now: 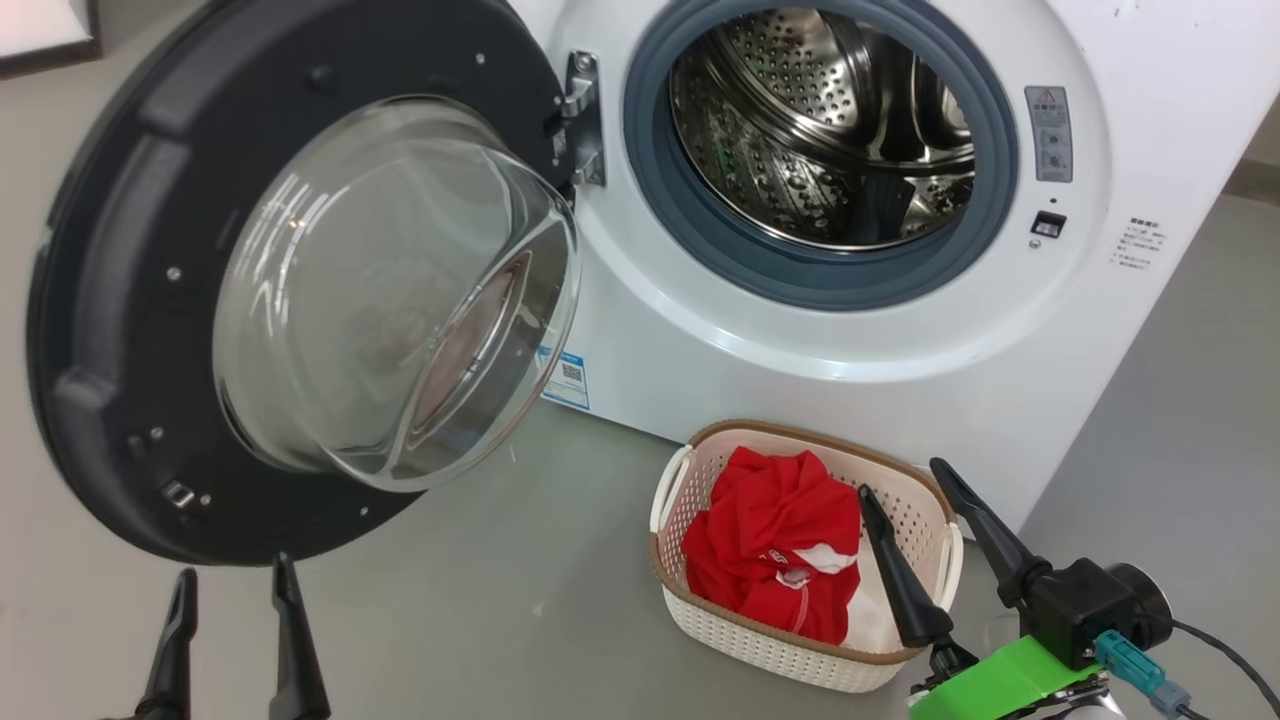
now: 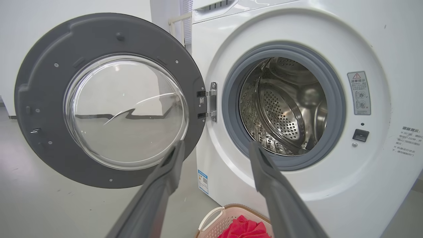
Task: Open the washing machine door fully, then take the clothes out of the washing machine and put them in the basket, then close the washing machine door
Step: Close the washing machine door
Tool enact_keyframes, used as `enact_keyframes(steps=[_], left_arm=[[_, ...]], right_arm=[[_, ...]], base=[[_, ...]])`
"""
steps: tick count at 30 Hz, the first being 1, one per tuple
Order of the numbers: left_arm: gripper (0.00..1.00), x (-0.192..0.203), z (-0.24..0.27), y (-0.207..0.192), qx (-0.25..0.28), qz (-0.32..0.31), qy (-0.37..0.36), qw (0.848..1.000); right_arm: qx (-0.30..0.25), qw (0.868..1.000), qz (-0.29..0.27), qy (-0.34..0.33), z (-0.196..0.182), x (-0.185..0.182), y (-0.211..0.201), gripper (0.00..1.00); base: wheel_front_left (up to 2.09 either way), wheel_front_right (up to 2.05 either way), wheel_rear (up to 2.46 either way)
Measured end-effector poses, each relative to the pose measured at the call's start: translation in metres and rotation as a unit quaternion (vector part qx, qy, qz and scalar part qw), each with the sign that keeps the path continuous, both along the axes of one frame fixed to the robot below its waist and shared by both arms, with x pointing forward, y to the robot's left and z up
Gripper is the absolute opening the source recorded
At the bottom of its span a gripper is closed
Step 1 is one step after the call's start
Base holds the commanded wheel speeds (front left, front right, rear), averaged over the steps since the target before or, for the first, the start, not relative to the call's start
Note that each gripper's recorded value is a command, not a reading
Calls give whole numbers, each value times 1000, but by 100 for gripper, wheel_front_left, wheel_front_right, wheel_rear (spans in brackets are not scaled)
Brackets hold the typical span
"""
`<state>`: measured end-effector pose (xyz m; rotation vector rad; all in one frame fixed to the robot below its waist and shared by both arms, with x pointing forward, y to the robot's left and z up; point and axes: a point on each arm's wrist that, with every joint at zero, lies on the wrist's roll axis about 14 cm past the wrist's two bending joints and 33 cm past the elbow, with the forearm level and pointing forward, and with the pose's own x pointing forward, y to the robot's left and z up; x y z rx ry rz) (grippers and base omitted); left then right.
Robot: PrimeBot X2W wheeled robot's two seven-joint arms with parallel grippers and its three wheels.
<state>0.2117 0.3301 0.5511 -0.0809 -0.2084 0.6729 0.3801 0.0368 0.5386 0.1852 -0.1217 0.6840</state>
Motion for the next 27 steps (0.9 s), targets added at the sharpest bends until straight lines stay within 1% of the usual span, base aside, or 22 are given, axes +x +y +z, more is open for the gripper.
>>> enact_keyframes(steps=[5, 12, 13, 14, 15, 20, 24, 27], left_arm=[[100, -7, 1, 5, 0, 9, -3, 1000], [100, -6, -1, 4, -2, 7, -4, 1000], [65, -6, -1, 4, -5, 6, -8, 1000], [22, -6, -1, 4, -8, 6, -9, 1000], [0, -5, -1, 4, -8, 5, -9, 1000], [0, -5, 11, 4, 14, 7, -30, 999], [0, -8, 34, 15, 43, 25, -60, 997], [0, -7, 49, 23, 55, 34, -79, 995]], right_arm=[[1, 1000, 5, -4, 3, -2, 3, 100], [0, 1000, 2, -5, 4, -3, 1, 100], [0, 1000, 1, -5, 4, -3, 1, 100], [-1, 1000, 1, -5, 3, -3, 0, 100], [-1, 1000, 0, -5, 3, -3, 0, 100], [-1, 1000, -2, -3, 2, -2, -2, 100], [-1, 1000, -3, -2, 1, -2, -2, 100], [-1, 1000, -4, 0, 0, -1, -3, 100]], base=[[0, 0, 0], [0, 0, 0], [0, 0, 0], [0, 0, 0], [0, 0, 0], [0, 0, 0], [0, 0, 0], [0, 0, 0]])
